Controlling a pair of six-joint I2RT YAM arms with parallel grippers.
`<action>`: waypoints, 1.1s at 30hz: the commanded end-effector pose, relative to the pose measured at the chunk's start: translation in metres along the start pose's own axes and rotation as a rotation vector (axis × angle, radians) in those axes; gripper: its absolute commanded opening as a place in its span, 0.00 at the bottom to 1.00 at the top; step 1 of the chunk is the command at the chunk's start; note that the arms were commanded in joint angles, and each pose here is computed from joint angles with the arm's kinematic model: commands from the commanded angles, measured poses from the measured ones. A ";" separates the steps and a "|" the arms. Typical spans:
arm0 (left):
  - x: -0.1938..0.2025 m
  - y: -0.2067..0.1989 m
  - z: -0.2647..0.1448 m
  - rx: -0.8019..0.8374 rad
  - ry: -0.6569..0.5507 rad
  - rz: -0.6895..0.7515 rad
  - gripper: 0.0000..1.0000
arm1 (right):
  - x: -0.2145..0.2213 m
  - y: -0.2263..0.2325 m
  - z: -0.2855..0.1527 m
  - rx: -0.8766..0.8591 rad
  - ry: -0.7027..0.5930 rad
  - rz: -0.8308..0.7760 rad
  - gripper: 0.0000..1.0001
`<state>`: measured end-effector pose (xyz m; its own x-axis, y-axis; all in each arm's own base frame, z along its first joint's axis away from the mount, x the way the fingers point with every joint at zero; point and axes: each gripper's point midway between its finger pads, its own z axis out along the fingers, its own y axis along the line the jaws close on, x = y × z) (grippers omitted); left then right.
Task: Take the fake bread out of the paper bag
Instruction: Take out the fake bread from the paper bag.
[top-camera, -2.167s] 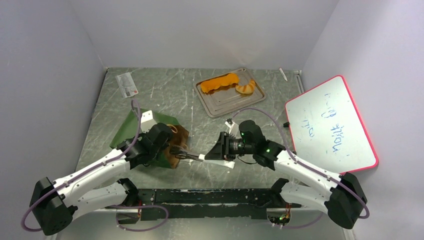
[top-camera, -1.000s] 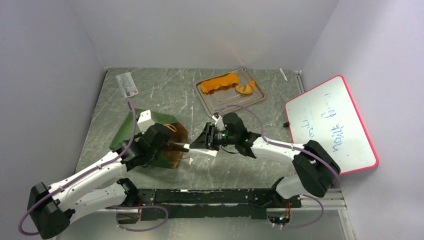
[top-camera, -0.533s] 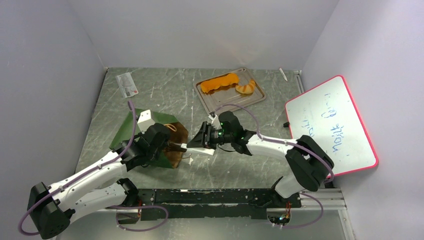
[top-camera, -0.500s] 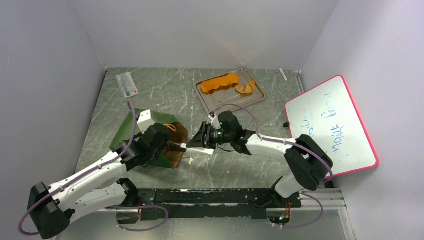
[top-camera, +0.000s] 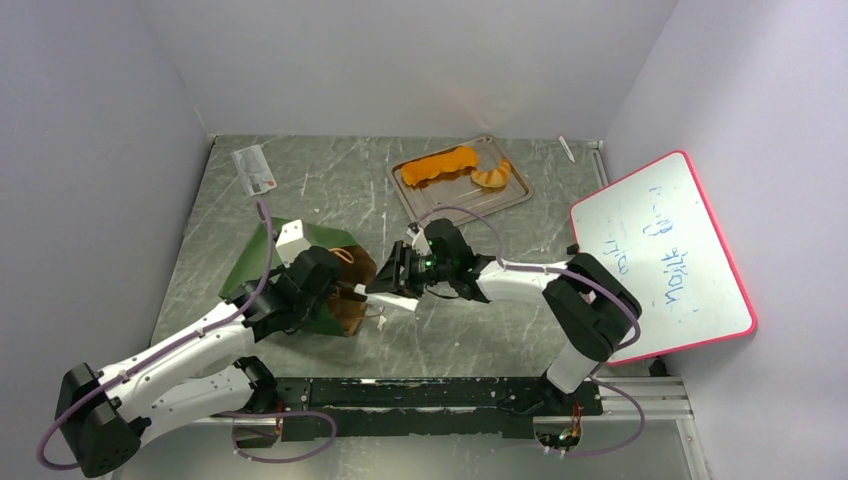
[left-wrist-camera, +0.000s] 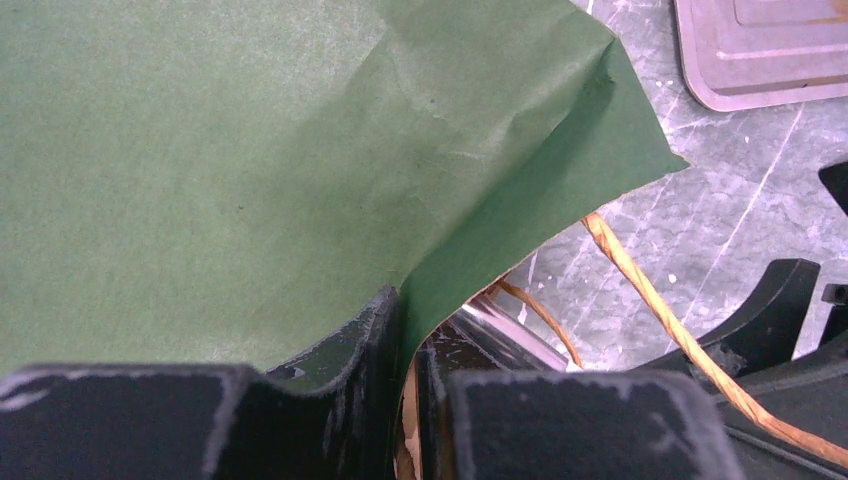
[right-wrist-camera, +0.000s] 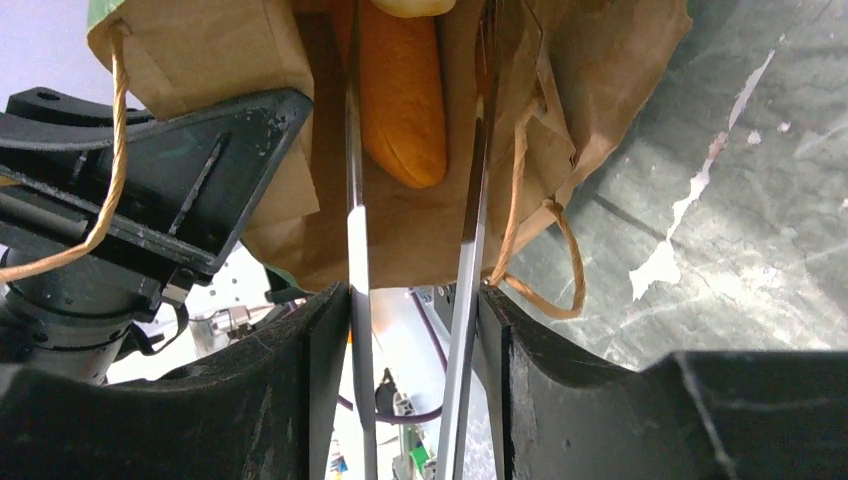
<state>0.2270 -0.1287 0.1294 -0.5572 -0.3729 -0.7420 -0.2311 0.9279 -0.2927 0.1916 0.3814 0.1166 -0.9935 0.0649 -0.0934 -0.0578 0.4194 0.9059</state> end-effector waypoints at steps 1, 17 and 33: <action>-0.006 -0.014 -0.002 0.048 -0.009 -0.022 0.07 | -0.006 0.019 0.007 -0.062 0.003 -0.050 0.49; -0.015 -0.017 -0.001 0.021 -0.037 -0.072 0.07 | -0.002 0.012 0.005 -0.014 0.022 -0.075 0.00; -0.020 -0.002 0.002 -0.091 -0.080 -0.179 0.07 | 0.005 -0.002 -0.060 0.119 -0.087 -0.154 0.00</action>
<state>0.2361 -0.1273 0.1352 -0.4896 -0.4909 -0.7206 -0.3557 0.8670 -0.3490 0.1759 0.3460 0.1324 -0.9776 0.0426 -0.2062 -0.1582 0.4977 0.8528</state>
